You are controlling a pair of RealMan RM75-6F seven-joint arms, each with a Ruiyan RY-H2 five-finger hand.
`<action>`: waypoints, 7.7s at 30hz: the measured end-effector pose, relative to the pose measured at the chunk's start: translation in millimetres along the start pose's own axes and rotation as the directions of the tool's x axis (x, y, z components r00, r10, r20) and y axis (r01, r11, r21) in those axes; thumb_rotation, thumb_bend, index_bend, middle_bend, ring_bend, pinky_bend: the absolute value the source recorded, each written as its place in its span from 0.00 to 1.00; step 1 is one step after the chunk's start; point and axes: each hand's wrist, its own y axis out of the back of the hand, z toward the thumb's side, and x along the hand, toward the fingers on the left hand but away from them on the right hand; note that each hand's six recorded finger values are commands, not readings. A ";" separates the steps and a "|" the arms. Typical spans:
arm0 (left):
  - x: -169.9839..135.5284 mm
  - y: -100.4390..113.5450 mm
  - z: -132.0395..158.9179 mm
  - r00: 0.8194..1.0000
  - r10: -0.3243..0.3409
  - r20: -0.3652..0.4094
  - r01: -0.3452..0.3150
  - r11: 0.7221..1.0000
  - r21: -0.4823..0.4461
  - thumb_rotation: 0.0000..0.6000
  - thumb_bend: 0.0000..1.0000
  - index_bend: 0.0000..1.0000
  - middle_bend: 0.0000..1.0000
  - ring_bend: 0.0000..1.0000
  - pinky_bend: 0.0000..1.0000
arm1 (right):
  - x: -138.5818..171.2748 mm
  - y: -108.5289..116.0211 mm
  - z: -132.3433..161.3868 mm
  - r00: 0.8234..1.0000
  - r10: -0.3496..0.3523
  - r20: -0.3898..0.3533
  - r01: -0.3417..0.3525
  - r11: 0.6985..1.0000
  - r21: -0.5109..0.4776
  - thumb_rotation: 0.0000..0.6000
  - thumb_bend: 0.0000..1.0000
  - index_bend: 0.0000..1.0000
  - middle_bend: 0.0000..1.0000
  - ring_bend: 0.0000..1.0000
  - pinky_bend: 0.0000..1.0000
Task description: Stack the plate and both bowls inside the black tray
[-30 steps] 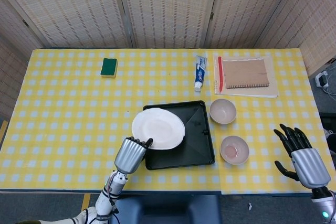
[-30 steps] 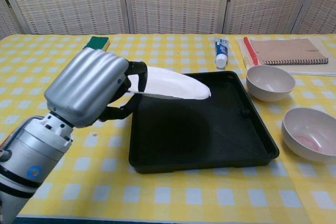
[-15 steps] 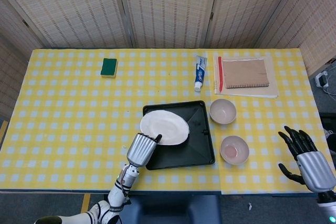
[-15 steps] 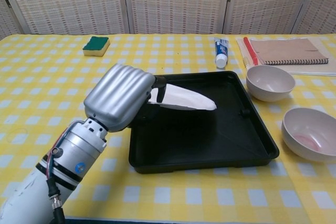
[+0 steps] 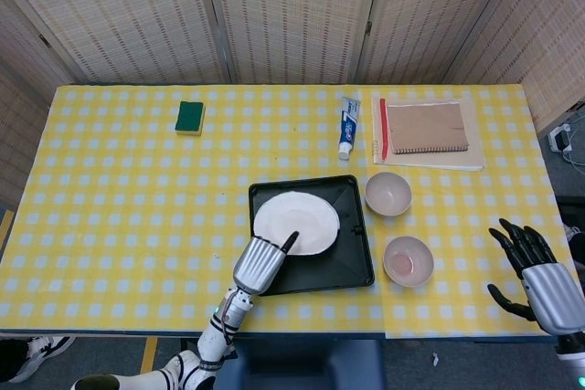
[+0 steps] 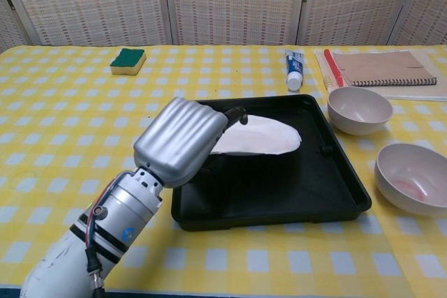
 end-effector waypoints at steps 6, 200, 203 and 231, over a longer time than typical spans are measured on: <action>-4.0 5.6 13.1 0.999 -0.027 0.023 0.027 1.000 0.005 1.00 0.21 0.14 1.00 1.00 1.00 | 1.6 -0.2 0.6 1.000 0.002 -0.003 -0.002 1.000 0.002 1.00 0.34 0.00 0.00 0.00 0.00; -225.3 95.3 -257.7 0.814 -0.339 -0.471 0.299 0.941 -0.161 1.00 0.46 0.01 0.20 0.04 0.00 | -206.8 -123.5 68.5 0.986 0.152 -0.070 -0.125 0.946 0.299 1.00 0.46 0.48 0.00 0.00 0.00; -225.2 95.9 -258.0 0.814 -0.339 -0.471 0.297 0.941 -0.163 1.00 0.46 0.01 0.20 0.04 0.00 | -209.0 -127.4 70.7 0.984 0.161 -0.070 -0.133 0.944 0.303 1.00 0.46 0.48 0.00 0.00 0.00; -228.4 103.7 -261.1 0.815 -0.315 -0.486 0.271 0.949 -0.162 1.00 0.46 0.00 0.18 0.02 0.00 | -210.2 -118.6 82.4 0.989 0.121 -0.086 -0.091 0.951 0.296 1.00 0.46 0.61 0.00 0.00 0.00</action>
